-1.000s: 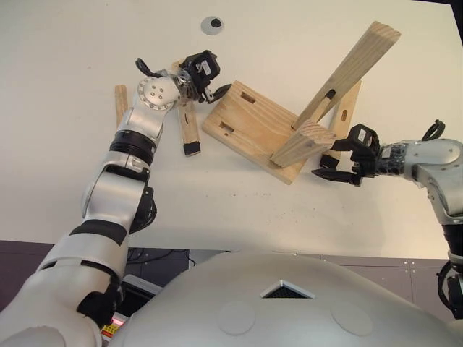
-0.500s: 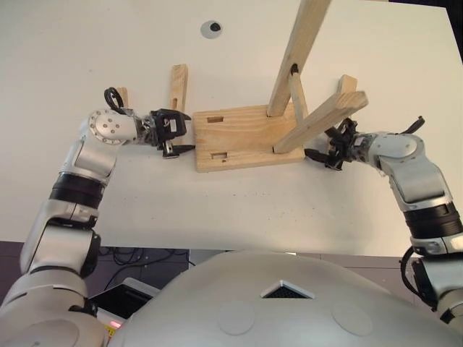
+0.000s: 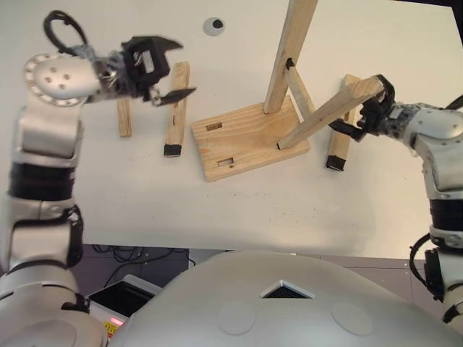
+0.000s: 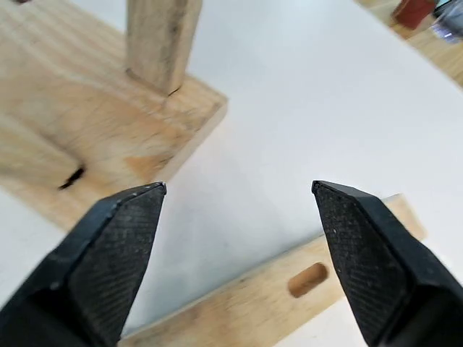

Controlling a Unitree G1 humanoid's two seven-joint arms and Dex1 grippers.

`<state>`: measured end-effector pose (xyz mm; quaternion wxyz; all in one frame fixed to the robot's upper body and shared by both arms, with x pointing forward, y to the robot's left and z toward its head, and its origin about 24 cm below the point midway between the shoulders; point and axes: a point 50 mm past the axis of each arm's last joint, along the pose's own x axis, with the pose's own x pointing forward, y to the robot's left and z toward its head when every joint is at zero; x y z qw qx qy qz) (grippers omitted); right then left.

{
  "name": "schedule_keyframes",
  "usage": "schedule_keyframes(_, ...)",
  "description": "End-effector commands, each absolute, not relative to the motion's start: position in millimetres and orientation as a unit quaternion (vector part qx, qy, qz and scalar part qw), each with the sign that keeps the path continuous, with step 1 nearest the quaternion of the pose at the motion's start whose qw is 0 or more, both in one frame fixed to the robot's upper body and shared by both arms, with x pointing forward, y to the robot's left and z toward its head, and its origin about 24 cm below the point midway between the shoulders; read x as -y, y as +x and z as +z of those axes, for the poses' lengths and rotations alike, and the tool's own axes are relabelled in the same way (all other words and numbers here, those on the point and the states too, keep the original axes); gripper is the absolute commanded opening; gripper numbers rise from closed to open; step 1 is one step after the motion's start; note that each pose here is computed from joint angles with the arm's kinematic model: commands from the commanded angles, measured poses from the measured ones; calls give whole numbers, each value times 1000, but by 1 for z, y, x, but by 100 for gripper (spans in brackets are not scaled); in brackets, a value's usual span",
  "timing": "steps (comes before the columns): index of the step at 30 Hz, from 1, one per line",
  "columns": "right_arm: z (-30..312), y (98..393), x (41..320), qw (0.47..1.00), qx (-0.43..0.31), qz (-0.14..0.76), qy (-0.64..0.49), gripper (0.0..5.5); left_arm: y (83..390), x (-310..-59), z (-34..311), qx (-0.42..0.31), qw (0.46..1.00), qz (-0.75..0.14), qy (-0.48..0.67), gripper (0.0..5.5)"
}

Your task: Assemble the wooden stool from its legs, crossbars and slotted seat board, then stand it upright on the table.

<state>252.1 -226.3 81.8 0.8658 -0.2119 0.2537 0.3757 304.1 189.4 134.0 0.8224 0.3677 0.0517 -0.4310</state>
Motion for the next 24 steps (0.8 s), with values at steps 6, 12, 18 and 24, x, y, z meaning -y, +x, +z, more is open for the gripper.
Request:
schedule_keyframes(6,60,186,189,758,-380,522,-98,373,311,-195,36,-130,814,-392,408,357)
schedule_keyframes(12,25,223,168,816,-375,428,-100,373,286,-178,27,-113,775,-496,374,357)
schedule_keyframes(18,35,255,166,867,-316,366,-117,373,260,-172,29,-100,779,-520,336,357)
schedule_keyframes(24,43,272,174,900,-277,313,-121,373,249,-162,39,-85,817,-488,296,357)
